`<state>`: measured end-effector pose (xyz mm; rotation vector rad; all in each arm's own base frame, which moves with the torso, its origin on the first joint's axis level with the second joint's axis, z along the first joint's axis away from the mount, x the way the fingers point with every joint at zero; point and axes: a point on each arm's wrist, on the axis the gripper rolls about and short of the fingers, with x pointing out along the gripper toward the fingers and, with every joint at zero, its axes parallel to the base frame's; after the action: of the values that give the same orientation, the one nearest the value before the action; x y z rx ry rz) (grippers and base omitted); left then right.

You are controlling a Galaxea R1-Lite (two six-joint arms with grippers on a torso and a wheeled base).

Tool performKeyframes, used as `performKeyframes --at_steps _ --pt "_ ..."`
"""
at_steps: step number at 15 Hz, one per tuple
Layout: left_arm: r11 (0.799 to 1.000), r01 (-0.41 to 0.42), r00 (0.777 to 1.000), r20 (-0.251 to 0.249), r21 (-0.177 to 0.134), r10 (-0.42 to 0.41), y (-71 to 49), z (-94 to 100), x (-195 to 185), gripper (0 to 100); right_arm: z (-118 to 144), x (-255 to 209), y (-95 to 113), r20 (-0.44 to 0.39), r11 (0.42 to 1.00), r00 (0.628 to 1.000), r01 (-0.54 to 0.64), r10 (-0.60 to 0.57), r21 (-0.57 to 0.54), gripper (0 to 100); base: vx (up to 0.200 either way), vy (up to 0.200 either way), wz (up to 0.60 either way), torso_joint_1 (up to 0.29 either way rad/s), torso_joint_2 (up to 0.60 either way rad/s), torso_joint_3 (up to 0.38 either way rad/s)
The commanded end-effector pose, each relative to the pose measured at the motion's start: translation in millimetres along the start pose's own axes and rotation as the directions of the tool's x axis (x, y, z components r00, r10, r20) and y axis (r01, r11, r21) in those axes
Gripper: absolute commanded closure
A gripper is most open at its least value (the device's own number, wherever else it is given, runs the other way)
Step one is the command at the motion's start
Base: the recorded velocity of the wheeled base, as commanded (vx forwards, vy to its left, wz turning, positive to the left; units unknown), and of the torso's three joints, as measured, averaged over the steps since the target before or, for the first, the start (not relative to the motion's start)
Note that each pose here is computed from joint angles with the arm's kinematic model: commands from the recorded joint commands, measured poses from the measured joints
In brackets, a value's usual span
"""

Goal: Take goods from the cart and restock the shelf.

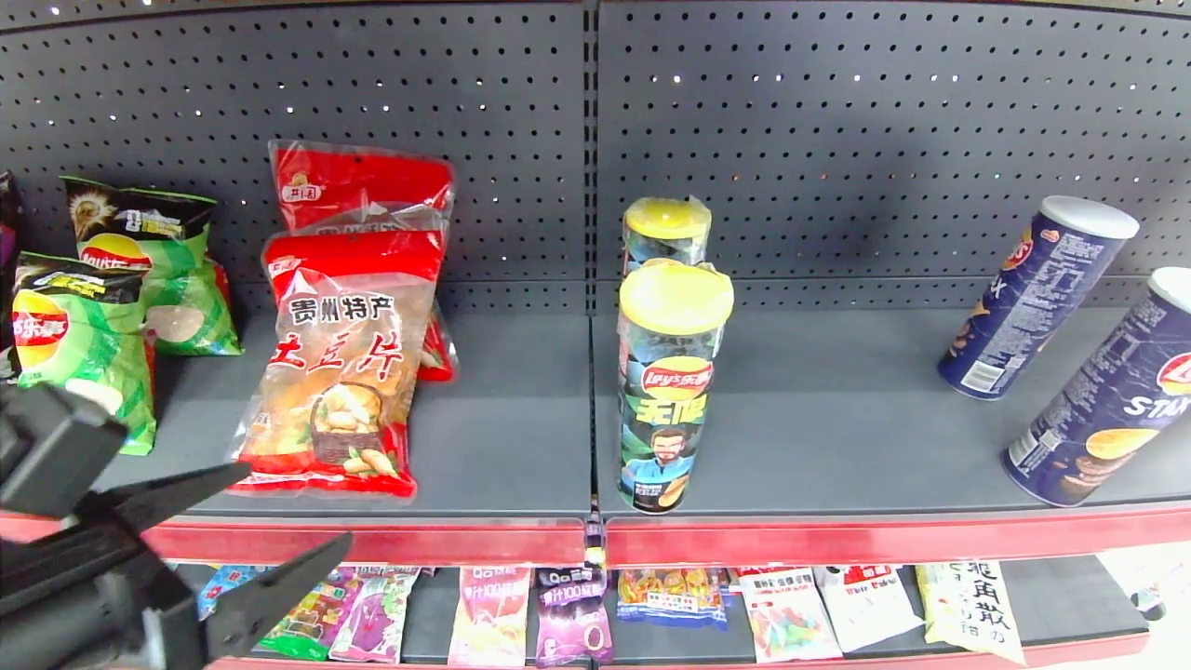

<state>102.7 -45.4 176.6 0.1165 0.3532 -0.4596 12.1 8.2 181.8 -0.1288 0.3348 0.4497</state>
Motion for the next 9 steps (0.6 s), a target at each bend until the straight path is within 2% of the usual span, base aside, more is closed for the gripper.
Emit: performKeyframes --at_steps 1,3,4,5,6,7,8,9 --pt "0.967 -0.230 0.971 0.034 -0.105 0.235 -1.2 -50.5 -79 0 -22 -25 13 0.091 0.978 0.974 0.201 -0.205 0.054 0 0.000 0.000 0.00 0.000 0.00 0.000" --pt "0.948 -0.292 0.956 0.006 -0.124 0.295 -5.5 -66.1 -91 0 -29 -24 14 0.080 0.967 0.966 0.241 -0.247 0.079 0 0.000 0.000 0.00 0.000 0.00 0.000" --pt "0.921 -0.359 0.932 -0.016 -0.152 0.361 -9.1 -79.0 -98 0 -43 -23 16 0.069 0.960 0.959 0.270 -0.275 0.080 0 0.000 0.000 0.00 0.000 0.00 0.000" --pt "0.896 -0.403 0.914 -0.032 -0.184 0.405 -10.5 -83.2 -99 0 -52 -22 17 0.067 0.956 0.956 0.282 -0.287 0.079 0 0.000 0.000 0.00 0.000 0.00 0.000" --pt "0.868 -0.453 0.889 -0.035 -0.202 0.456 -12.9 -87.1 -102 0 -68 -19 19 0.074 0.954 0.952 0.292 -0.297 0.075 0 0.000 0.000 0.00 0.000 0.00 0.000" --pt "0.855 -0.474 0.877 -0.025 -0.211 0.480 -14.4 -89.2 -103 0 -77 -18 20 0.083 0.952 0.949 0.299 -0.305 0.071 0 0.000 0.000 0.00 0.000 0.00 0.000" --pt "0.841 -0.494 0.862 0.004 -0.221 0.507 -18.7 -102.8 -104 0 -102 -16 24 0.144 0.956 0.945 0.290 -0.295 0.055 0 0.000 0.000 0.00 0.000 0.00 0.000" --pt "0.848 -0.481 0.863 0.053 -0.222 0.503 -22.5 -113.6 -106 0 -102 -16 24 0.167 0.956 0.941 0.288 -0.295 0.065 0 0.000 0.000 0.00 0.000 0.00 0.000"
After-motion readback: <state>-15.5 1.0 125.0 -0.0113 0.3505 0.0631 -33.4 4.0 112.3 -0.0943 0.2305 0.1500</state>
